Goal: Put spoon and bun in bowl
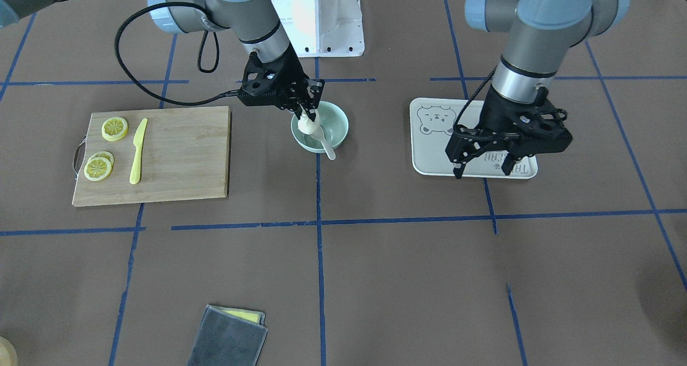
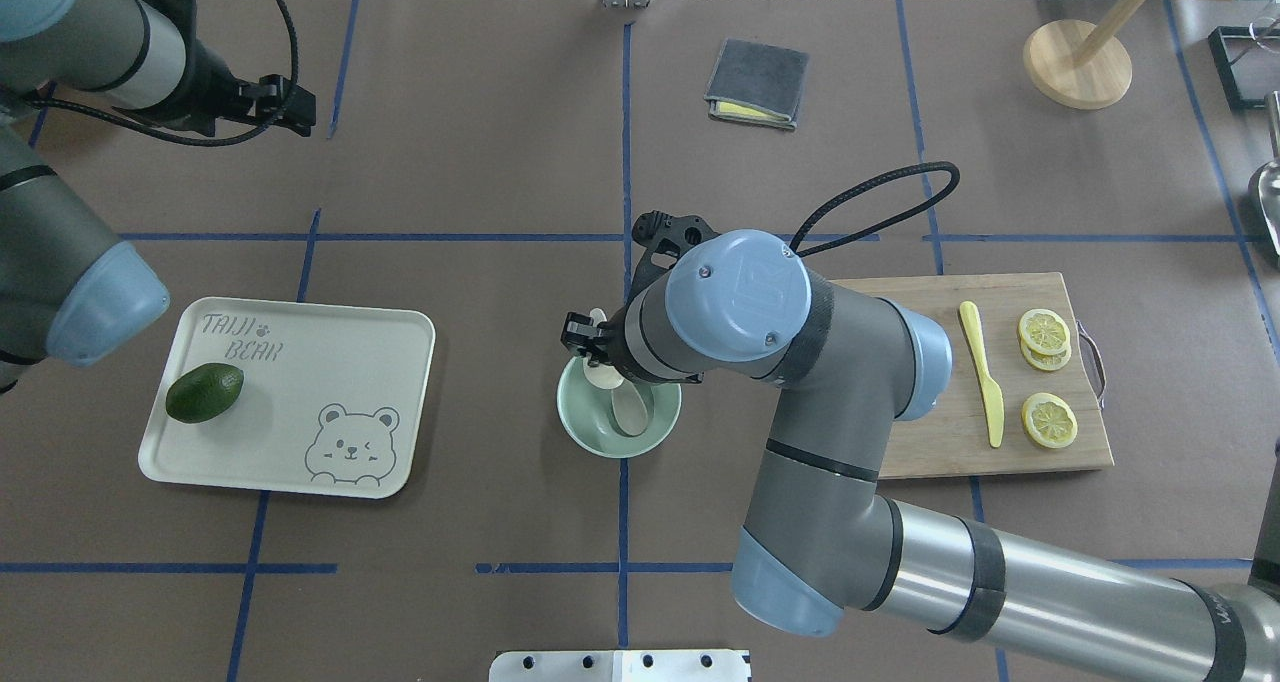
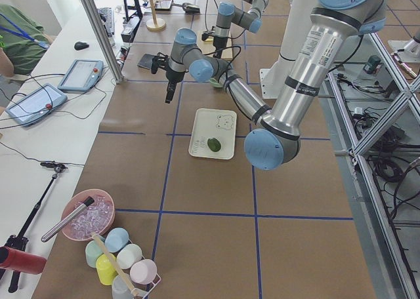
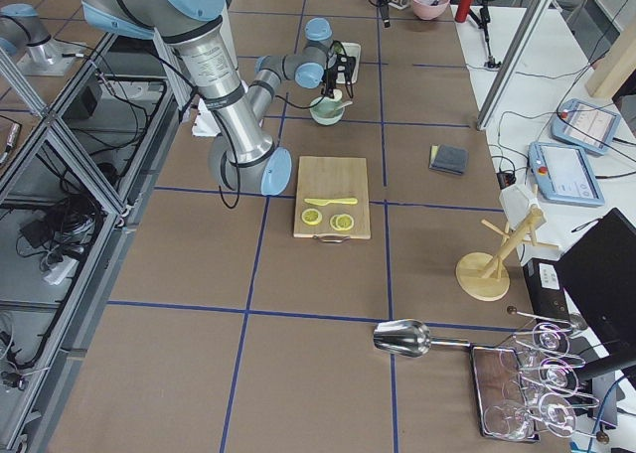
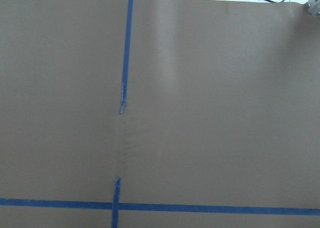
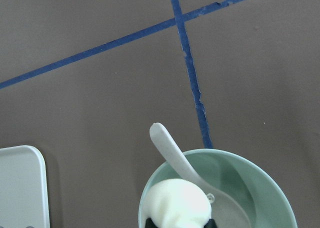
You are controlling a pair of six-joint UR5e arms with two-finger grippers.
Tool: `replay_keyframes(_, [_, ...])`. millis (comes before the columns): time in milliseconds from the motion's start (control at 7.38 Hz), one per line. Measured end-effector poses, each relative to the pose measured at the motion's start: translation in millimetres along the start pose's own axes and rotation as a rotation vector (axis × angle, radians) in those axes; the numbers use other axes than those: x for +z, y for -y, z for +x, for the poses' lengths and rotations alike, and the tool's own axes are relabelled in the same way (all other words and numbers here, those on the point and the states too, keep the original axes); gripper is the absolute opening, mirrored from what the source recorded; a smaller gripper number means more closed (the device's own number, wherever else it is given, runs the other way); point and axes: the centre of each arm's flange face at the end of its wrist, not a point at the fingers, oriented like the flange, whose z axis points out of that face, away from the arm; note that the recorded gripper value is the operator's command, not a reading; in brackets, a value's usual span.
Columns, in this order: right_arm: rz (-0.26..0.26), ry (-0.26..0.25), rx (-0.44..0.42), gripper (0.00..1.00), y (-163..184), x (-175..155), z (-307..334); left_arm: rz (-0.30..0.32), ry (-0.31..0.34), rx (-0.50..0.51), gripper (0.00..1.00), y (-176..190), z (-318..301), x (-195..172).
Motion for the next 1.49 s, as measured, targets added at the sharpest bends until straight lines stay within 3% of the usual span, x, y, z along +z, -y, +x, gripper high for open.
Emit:
replay_keyframes(542, [0.0,0.011,0.011,1.0,11,-20,1,-0.001,0.053,0.136,1.0,31,-93,-16])
replay_keyframes(814, [-0.009,-0.039,0.023,1.0,72,-61,49,-0.044,0.063,0.221,1.0,36,-162,-22])
replay_keyframes(1085, [-0.023,-0.107,-0.064,1.0,143,-111,117,-0.1,0.052,0.266,1.0,27,-241,-30])
replay_keyframes(1492, [-0.028,-0.239,-0.218,1.0,224,-157,212,-0.207,0.013,0.263,1.0,-4,-370,-20])
